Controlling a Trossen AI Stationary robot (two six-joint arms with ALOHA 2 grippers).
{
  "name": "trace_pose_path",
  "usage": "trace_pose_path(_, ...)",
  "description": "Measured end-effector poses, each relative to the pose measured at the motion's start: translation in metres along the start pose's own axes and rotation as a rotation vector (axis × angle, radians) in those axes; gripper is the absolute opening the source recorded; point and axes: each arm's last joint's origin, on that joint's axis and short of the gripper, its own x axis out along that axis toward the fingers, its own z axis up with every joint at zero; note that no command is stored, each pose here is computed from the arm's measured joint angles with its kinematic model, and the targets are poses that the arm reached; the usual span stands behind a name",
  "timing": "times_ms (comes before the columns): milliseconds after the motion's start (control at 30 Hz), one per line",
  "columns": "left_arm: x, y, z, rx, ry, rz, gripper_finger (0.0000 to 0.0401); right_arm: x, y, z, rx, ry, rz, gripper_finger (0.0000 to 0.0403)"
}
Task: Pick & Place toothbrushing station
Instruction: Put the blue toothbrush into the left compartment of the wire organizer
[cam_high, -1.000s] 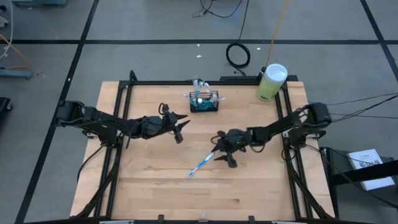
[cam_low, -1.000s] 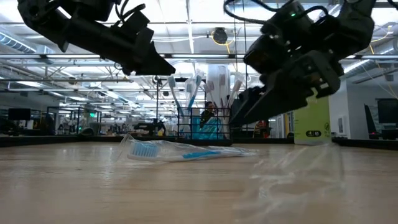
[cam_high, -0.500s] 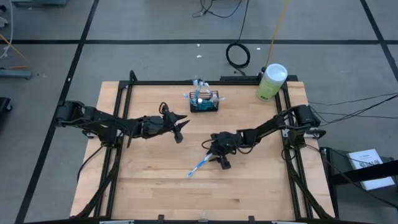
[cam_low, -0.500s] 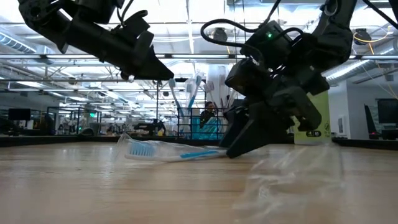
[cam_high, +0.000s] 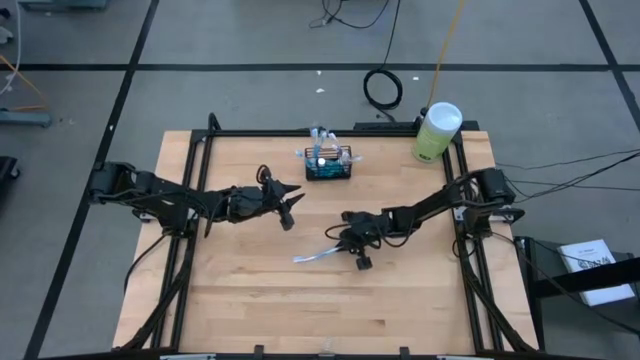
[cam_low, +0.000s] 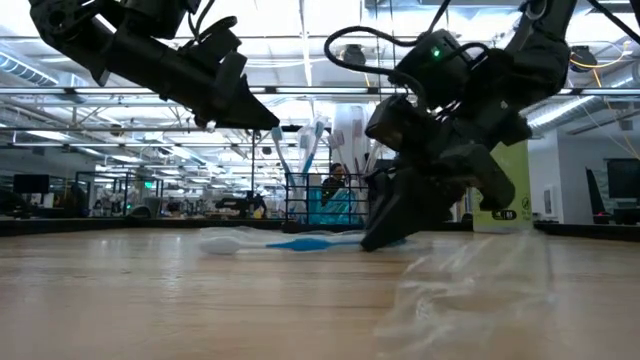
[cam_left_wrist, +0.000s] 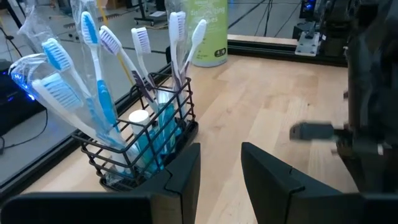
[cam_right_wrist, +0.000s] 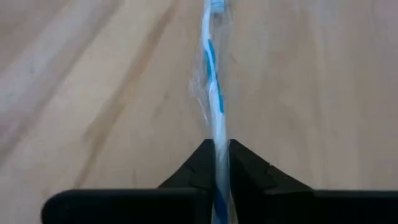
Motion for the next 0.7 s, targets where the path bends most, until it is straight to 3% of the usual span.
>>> trace_pose_path(133, 0.0, 0.0, 0.0, 0.051, -0.004, -0.001, 0.0122, -0.017, -0.002, 0.013, -0.014, -0.031, -0.048, 0.0016)
trace_pose_path(300, 0.0, 0.0, 0.006, 0.095, -0.054, -0.002, 0.0122, -0.053, -0.003, 0.032, -0.041, -0.058, -0.204, 0.0016)
trace_pose_path(567, -0.001, -0.001, 0.01, 0.155, -0.095, 0.001, 0.0122, -0.116, -0.002, 0.013, 0.019, -0.135, -0.513, 0.0016)
trace_pose_path(700, 0.0, 0.002, 0.016, 0.1, -0.154, -0.003, 0.0124, -0.138, -0.003, 0.005, 0.073, -0.328, -0.606, 0.0016)
